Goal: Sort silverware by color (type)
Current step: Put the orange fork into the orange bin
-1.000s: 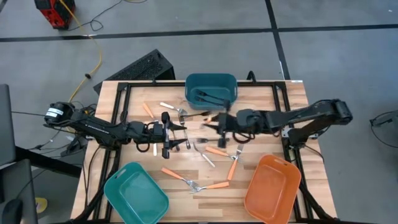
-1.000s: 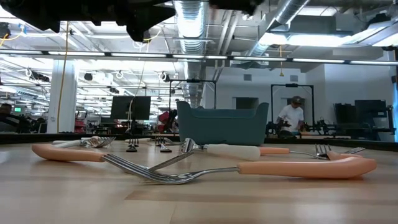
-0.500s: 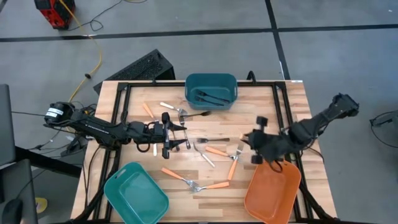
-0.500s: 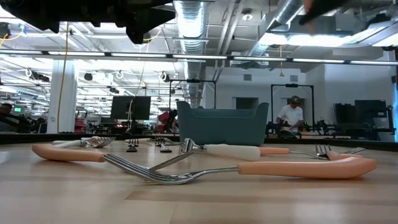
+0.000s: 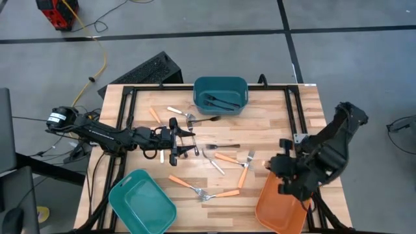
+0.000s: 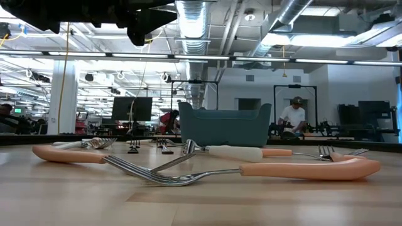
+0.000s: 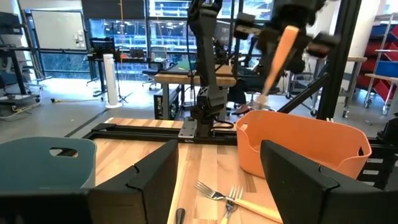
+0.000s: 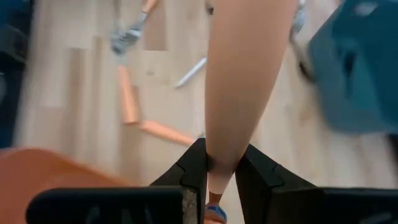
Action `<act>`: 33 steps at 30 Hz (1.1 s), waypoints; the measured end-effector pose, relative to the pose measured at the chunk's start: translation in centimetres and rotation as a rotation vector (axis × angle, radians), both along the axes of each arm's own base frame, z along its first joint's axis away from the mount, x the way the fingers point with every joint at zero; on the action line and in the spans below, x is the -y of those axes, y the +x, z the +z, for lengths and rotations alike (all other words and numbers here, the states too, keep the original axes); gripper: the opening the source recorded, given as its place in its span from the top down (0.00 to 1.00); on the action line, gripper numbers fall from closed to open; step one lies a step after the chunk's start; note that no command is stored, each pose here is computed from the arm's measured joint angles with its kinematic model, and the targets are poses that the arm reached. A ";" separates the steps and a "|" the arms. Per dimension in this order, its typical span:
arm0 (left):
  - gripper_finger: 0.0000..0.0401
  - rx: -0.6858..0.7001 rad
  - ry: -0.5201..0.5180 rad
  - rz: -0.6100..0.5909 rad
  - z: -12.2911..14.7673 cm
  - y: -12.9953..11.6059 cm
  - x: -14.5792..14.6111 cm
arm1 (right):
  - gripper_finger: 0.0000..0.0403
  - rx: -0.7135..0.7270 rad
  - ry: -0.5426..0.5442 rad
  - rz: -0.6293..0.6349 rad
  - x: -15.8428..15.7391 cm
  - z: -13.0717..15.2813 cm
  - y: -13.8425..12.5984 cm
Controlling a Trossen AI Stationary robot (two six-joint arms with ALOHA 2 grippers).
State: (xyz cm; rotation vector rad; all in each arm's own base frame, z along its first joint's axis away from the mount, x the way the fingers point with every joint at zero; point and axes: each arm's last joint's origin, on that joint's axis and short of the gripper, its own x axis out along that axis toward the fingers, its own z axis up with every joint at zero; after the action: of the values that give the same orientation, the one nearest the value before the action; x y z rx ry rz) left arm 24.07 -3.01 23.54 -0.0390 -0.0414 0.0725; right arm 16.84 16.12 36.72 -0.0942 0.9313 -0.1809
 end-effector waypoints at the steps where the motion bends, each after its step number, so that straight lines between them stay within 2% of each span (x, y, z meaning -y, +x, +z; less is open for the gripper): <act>1: 0.46 0.000 0.000 0.000 0.0 0.0 0.0 | 0.80 -0.007 0.033 -0.028 -0.4 0.3 -0.1; 4: 0.46 0.000 0.000 0.000 0.0 0.0 0.0 | 0.80 -0.083 0.123 -0.098 -1.6 0.3 -0.5; 7: 0.46 0.000 0.000 0.000 0.0 0.0 0.0 | 0.80 -0.180 0.101 -0.111 -3.1 -1.1 -0.9; 14: 0.46 -0.001 0.016 0.012 0.0 0.0 0.0 | 0.80 -0.417 -0.085 0.094 -7.6 -5.8 -0.2; 18: 0.46 -0.001 0.016 0.024 0.0 0.0 -0.1 | 0.80 -0.558 -0.121 0.148 -9.2 -8.3 0.4; 21: 0.46 -0.001 0.018 0.028 0.0 0.0 -0.1 | 0.80 -0.654 -0.107 0.185 -10.1 -9.9 1.0; 27: 0.46 -0.001 0.018 0.028 0.0 0.0 -0.1 | 0.80 -0.708 -0.115 0.248 -11.4 -12.3 2.1; 33: 0.46 -0.001 0.026 0.033 0.0 0.0 -0.1 | 0.80 -0.746 -0.140 0.283 -12.0 -13.5 2.3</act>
State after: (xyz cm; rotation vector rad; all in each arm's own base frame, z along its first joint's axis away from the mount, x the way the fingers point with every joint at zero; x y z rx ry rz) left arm 24.07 -2.91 23.55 -0.0125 -0.0415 0.1048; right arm 19.18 28.08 23.18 -0.4414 1.6323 0.0636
